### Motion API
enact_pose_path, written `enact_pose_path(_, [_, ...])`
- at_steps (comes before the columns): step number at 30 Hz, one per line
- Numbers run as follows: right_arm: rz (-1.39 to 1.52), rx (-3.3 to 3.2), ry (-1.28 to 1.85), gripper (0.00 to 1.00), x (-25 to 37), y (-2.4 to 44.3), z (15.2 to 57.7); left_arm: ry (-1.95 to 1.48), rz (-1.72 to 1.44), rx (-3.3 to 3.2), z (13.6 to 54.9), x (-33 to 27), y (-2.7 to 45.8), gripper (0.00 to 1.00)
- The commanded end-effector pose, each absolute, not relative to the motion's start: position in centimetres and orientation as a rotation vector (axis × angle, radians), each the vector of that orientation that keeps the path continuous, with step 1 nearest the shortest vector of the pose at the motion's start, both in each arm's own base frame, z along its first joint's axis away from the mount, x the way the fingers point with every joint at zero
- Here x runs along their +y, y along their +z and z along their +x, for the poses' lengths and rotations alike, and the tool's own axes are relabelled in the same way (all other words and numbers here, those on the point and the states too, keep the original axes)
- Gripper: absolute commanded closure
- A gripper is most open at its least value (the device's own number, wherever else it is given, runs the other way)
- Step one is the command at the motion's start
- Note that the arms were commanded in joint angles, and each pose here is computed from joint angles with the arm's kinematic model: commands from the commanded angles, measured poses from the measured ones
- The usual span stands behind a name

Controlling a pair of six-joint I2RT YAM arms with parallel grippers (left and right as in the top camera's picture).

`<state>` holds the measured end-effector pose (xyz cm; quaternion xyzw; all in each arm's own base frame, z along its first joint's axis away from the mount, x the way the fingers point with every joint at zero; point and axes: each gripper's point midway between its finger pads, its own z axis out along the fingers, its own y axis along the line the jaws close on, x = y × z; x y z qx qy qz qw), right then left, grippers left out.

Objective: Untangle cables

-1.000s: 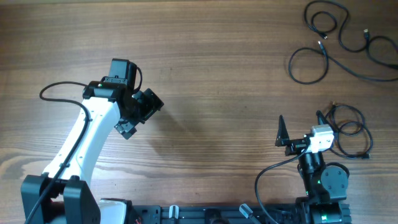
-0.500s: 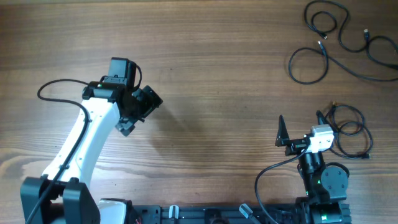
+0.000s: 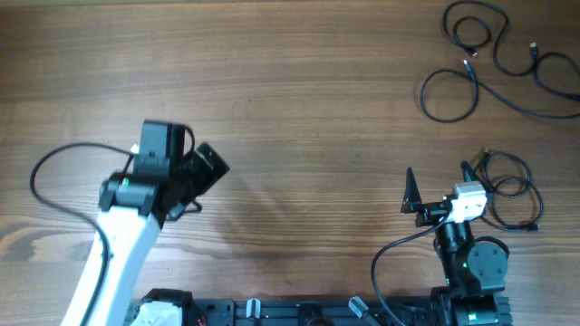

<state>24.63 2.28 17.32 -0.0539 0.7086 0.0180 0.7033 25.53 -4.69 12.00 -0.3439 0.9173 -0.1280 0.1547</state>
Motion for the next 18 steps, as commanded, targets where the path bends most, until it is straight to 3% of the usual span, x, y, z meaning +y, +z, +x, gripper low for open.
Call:
enact_pose_path(1, [-0.127,1.564,0.047,0.00,2.4,17.5,24.6,-0.379,-0.946,2.545,24.3,-4.1,13.0,0.00])
enact_pose_path(10, [-0.128,1.564,0.047,0.00,2.4,17.5,24.6,-0.433,-0.630,2.416,23.3,-4.4,17.1,0.00])
enact_pose_path(18, [-0.128,1.564,0.047,0.00,2.4,17.5,24.6,-0.522,-0.578,2.251,21.0,-4.4,16.9,0.00])
